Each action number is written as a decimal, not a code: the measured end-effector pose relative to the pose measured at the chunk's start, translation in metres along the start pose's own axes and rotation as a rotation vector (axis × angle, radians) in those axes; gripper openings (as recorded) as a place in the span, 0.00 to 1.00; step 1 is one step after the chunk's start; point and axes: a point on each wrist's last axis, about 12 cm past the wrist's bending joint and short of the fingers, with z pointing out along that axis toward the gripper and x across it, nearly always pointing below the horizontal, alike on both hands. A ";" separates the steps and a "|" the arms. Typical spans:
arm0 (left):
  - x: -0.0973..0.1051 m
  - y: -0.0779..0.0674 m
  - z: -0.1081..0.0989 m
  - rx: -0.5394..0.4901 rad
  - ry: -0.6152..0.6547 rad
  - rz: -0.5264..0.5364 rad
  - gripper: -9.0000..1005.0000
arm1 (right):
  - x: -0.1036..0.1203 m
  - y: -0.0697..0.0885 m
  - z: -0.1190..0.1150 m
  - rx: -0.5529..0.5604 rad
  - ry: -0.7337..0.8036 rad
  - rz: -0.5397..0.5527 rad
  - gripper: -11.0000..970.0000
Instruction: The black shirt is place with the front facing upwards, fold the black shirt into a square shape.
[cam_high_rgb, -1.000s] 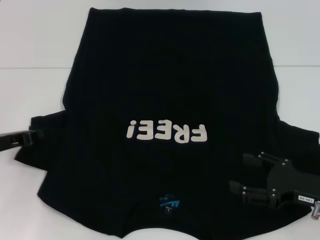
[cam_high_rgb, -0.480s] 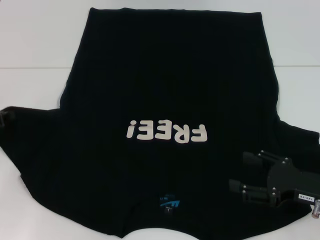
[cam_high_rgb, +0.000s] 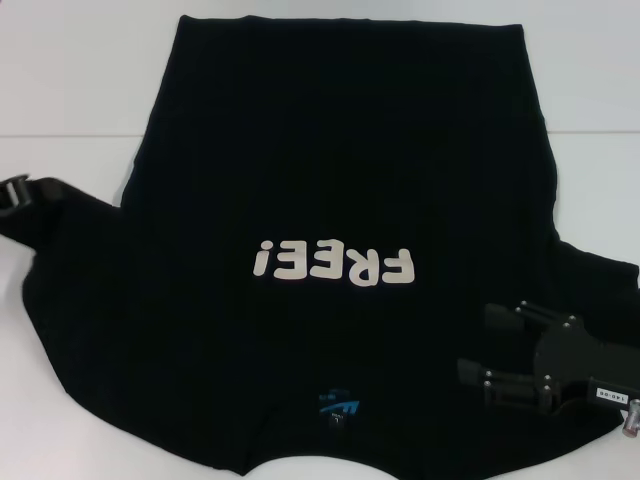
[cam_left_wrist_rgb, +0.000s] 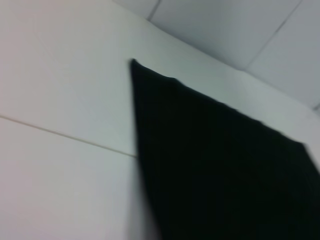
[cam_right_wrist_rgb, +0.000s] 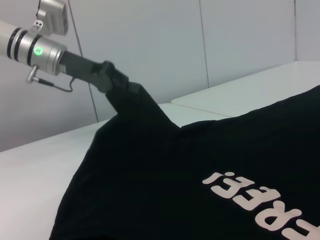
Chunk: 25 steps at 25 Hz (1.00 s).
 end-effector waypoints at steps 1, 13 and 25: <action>-0.001 -0.003 0.001 0.014 0.006 -0.010 0.02 | 0.000 0.000 0.000 0.000 0.000 0.000 0.95; 0.034 -0.041 0.061 0.128 0.144 -0.159 0.02 | 0.001 0.001 0.001 -0.004 0.001 0.003 0.95; 0.076 -0.053 0.090 0.097 0.132 -0.222 0.13 | 0.001 0.001 0.000 -0.002 0.001 0.011 0.95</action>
